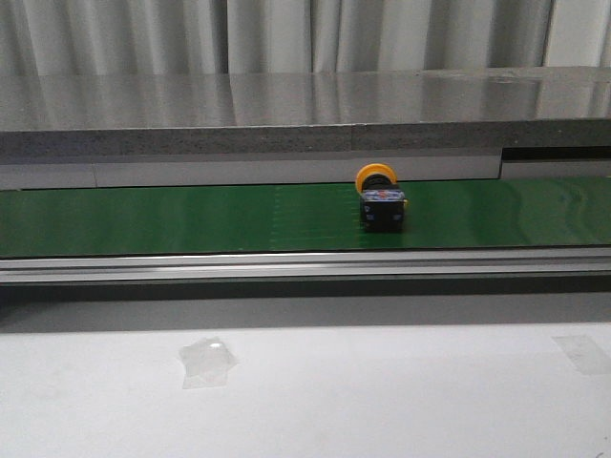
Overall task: Move button from left to right
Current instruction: 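Lower the right gripper onto the button and close on it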
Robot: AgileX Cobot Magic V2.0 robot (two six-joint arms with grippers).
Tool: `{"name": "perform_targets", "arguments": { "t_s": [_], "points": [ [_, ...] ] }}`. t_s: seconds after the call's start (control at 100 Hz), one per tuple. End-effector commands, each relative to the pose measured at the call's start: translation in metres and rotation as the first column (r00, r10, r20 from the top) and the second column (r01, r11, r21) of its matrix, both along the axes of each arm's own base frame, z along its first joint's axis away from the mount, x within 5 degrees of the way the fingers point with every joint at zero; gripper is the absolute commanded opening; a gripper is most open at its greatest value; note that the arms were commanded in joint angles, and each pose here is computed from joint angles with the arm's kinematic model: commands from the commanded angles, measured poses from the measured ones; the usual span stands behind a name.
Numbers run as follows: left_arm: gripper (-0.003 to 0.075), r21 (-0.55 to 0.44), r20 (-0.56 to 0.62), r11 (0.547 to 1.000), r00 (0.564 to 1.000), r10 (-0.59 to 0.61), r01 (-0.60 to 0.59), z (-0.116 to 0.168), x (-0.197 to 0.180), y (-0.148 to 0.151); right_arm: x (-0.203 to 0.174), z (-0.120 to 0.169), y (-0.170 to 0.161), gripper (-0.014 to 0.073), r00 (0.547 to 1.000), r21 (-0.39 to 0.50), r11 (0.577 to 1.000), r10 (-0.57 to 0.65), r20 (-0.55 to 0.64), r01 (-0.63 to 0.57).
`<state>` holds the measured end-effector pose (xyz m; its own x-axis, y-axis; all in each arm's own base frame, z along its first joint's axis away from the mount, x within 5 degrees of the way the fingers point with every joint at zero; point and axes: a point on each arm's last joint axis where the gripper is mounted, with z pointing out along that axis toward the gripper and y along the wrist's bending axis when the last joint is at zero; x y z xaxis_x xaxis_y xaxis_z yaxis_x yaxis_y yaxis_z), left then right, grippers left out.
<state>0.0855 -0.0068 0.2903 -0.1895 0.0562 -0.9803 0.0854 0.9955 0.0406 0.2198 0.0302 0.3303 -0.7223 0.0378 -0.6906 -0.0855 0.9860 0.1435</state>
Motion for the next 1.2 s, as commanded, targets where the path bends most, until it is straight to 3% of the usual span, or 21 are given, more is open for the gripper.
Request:
{"name": "perform_targets", "arguments": {
  "t_s": [0.0,0.13,0.67,1.19],
  "points": [
    [-0.0020,-0.022,0.105,1.000,0.994,0.011,-0.009,0.016,0.001,0.001,0.020,0.016,0.008,0.0519,0.996,-0.002,0.999,0.033,0.085,-0.033],
    [-0.0020,-0.022,0.105,1.000,0.994,0.011,-0.009,0.016,0.001,0.001,0.043,0.012,0.020,0.0566,0.994,-0.027,0.996,0.090,0.058,-0.089],
    [-0.0020,-0.022,0.105,1.000,0.994,0.011,-0.009,0.016,0.001,0.001,0.116,-0.026,0.051,0.0566,0.984,-0.074,0.981,0.179,-0.009,-0.179],
    [-0.0020,-0.022,0.105,1.000,0.994,0.011,-0.009,0.016,0.001,0.001,0.136,-0.053,0.056,0.0566,0.980,-0.082,0.978,0.185,-0.068,-0.190]
  ]
}}
